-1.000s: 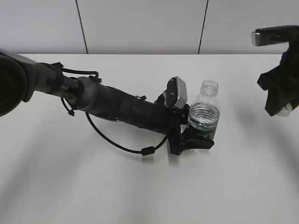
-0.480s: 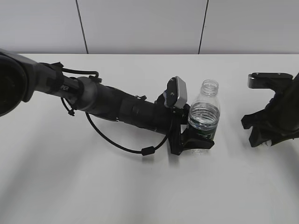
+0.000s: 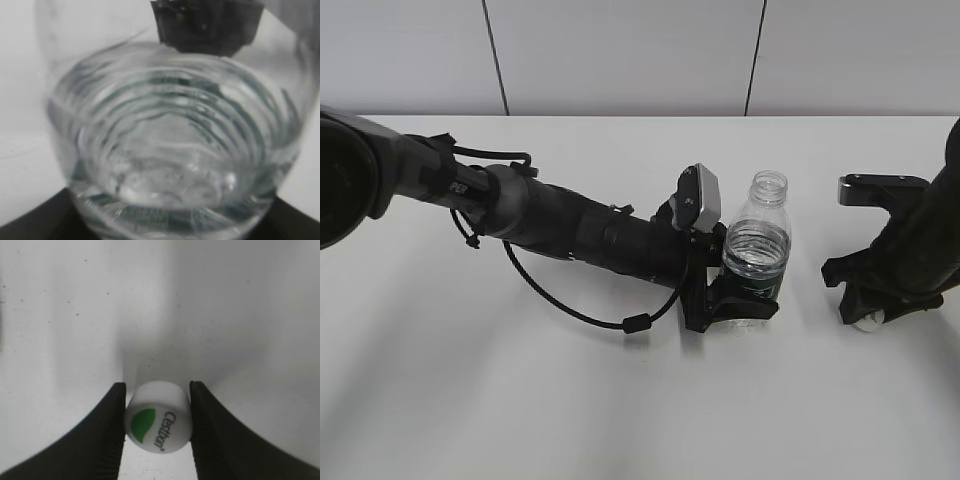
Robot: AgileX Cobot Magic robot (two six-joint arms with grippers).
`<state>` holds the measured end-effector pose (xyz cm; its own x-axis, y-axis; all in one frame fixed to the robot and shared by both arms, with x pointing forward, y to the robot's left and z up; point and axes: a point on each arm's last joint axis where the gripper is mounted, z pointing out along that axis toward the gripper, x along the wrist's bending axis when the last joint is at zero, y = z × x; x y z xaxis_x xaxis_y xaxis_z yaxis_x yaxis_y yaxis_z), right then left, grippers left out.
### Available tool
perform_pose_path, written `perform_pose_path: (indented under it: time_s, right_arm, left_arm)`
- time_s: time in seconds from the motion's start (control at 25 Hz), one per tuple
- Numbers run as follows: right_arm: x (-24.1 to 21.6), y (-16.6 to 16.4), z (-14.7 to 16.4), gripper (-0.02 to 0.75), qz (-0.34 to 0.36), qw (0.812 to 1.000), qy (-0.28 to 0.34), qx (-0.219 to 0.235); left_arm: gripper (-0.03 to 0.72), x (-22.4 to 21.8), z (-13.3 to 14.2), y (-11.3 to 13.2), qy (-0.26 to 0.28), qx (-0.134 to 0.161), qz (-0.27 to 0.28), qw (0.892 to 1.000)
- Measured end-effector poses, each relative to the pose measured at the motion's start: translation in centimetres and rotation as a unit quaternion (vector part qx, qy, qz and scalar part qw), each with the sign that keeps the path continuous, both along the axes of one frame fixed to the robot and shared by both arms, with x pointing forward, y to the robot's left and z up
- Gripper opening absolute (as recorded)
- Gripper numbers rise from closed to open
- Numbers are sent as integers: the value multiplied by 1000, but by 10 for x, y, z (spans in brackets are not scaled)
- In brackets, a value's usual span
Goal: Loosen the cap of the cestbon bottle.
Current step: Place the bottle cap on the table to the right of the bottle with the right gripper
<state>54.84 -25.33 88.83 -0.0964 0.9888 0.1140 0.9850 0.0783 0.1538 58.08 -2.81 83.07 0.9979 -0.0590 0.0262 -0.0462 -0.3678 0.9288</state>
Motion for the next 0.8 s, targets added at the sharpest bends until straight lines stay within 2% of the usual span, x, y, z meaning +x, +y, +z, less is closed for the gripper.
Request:
perform_pose_path:
  time_s: [0.56,0.64,0.8]
  right_arm:
    - [2,0,-1,304,-5,1000,-6,2]
    - [2,0,-1,325,-5,1000,-7,2]
    - [2,0,-1,423,-5,1000,-7,2]
  left_arm:
    - [503,0,0,0,0,0,0,1000]
    - [503,0,0,0,0,0,0,1000]
    - [503,0,0,0,0,0,0,1000]
